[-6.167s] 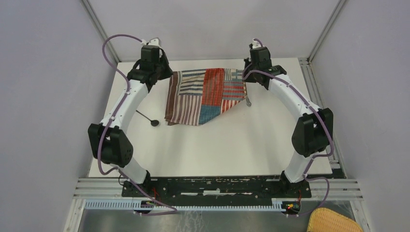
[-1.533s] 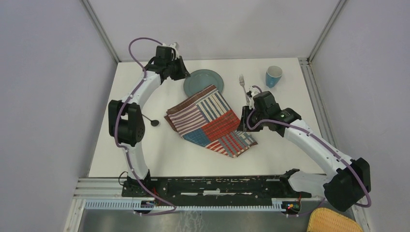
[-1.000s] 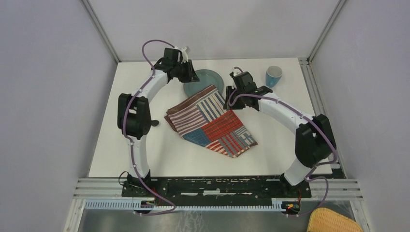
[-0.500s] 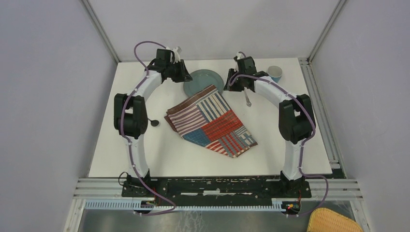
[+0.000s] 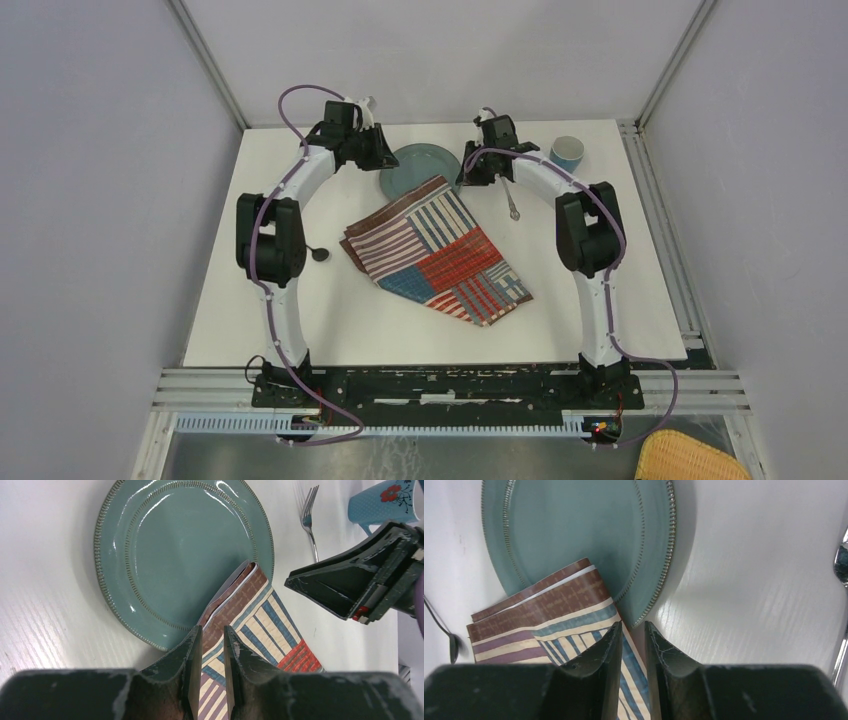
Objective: Set the dinner table for one person
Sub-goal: Flatten out the napkin at the center of the board.
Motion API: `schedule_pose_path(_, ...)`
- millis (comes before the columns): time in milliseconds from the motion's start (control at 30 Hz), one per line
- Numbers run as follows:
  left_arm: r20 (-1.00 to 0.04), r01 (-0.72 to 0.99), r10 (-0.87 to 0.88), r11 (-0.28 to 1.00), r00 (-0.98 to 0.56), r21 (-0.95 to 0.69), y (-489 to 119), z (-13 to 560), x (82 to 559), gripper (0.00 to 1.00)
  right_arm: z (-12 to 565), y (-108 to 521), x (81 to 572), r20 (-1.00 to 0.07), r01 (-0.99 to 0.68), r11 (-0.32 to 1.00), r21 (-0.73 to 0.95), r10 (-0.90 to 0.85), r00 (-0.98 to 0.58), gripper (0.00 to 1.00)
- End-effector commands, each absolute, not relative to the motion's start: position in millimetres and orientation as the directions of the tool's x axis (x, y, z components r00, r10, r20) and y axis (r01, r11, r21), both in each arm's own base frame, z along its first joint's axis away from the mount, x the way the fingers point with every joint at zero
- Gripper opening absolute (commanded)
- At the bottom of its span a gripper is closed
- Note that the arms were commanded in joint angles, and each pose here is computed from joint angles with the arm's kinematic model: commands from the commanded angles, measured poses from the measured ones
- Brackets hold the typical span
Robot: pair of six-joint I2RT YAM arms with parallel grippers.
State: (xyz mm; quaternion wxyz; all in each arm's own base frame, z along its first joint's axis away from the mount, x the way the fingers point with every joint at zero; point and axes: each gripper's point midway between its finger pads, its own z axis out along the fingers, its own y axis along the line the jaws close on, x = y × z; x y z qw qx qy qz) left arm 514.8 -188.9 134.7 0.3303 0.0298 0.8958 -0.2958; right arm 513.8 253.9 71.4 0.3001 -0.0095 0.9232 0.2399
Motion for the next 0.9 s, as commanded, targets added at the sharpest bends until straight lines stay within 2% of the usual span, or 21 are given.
schedule_pose_path(0,-0.674,0.289,-0.145,0.824,-0.724,-0.487,-188,171,518,0.29,80,260,525,-0.589,-0.199,0.880,0.431,0.107,-0.801,0.27)
schedule_pose_path(133,-0.676,0.285,-0.147,0.827,-0.723,-0.485,-187,171,519,0.29,70,259,522,-0.579,-0.196,0.884,0.425,0.099,-0.809,0.24)
schedule_pose_path(867,-0.669,0.282,-0.142,0.829,-0.730,-0.483,-186,169,517,0.29,28,258,505,-0.514,-0.172,0.894,0.413,0.073,-0.855,0.24)
